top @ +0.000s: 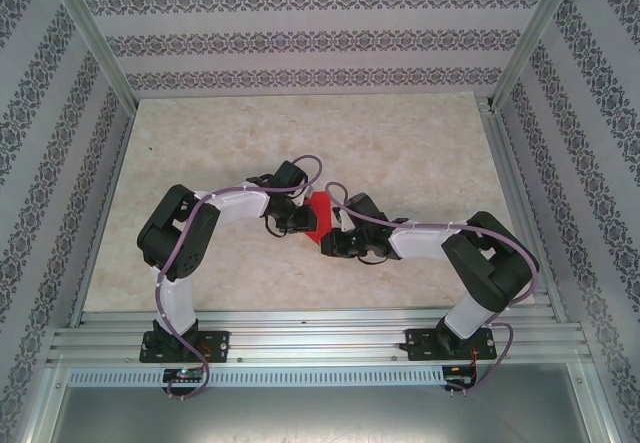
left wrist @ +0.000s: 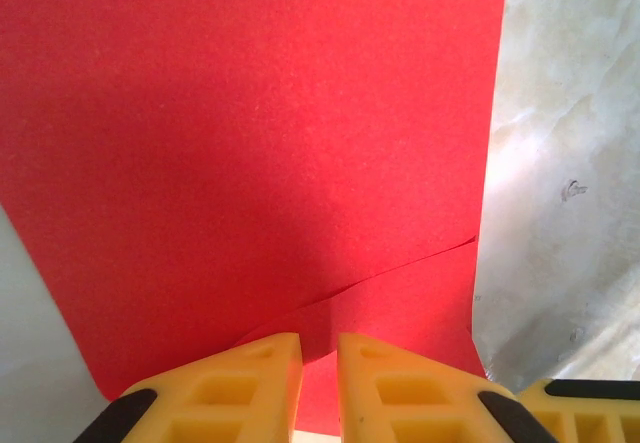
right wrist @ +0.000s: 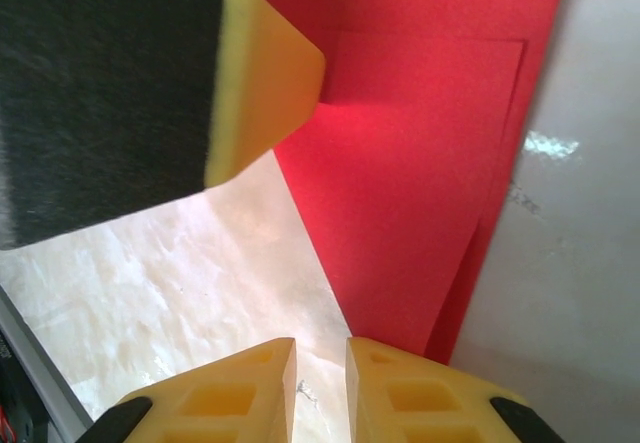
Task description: Fold a paper plane with a square sheet of paper (fold left side to right side)
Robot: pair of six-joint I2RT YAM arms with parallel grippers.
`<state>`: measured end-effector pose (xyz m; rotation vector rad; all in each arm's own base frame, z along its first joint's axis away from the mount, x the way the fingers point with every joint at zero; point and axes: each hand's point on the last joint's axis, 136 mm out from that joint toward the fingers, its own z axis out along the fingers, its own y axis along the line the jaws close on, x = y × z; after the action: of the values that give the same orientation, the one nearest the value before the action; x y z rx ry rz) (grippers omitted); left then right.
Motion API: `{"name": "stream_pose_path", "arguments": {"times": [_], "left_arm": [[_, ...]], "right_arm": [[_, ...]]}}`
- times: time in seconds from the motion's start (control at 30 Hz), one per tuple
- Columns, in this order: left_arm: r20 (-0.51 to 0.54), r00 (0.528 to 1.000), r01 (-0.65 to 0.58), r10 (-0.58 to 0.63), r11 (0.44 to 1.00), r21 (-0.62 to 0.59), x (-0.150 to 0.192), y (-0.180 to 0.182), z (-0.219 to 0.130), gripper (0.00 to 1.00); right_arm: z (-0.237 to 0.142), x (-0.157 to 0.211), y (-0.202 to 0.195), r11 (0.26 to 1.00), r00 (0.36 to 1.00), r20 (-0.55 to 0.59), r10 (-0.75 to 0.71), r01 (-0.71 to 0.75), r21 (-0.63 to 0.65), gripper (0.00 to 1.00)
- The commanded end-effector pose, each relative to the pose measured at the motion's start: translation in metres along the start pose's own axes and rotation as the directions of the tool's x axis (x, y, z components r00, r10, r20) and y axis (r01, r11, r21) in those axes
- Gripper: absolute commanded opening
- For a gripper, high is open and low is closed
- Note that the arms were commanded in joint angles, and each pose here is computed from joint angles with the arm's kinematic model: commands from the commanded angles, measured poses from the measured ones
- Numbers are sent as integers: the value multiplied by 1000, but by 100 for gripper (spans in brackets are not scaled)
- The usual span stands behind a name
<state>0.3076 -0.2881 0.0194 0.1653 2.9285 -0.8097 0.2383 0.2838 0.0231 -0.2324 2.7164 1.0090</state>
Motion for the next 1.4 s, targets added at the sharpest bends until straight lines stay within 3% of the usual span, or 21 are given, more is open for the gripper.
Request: {"name": "stream_pose_path", "arguments": {"times": [0.0, 0.37, 0.63, 0.77, 1.07, 1.37], "left_arm": [[-30, 1000, 6, -8, 998, -65, 11, 15, 18, 20], [-11, 1000, -19, 18, 997, -73, 0, 8, 10, 21], [109, 991, -71, 73, 997, -16, -29, -24, -36, 27], [161, 983, -95, 92, 995, 15, -27, -34, -57, 26], [103, 990, -107, 97, 990, 92, 20, -37, -34, 22], [89, 989, -126, 116, 986, 113, 24, -51, -14, 20]], "right_arm": [[3, 11, -16, 997, 997, -41, 60, -58, 41, 20], [5, 45, -45, 981, 981, -110, 157, -143, 129, 12], [4, 64, -59, 969, 972, -135, 194, -169, 178, 1], [5, 65, -63, 967, 972, -134, 195, -168, 192, 0], [7, 65, -67, 964, 972, -136, 193, -162, 209, 0], [7, 65, -66, 965, 971, -145, 188, -155, 212, 0]]}}
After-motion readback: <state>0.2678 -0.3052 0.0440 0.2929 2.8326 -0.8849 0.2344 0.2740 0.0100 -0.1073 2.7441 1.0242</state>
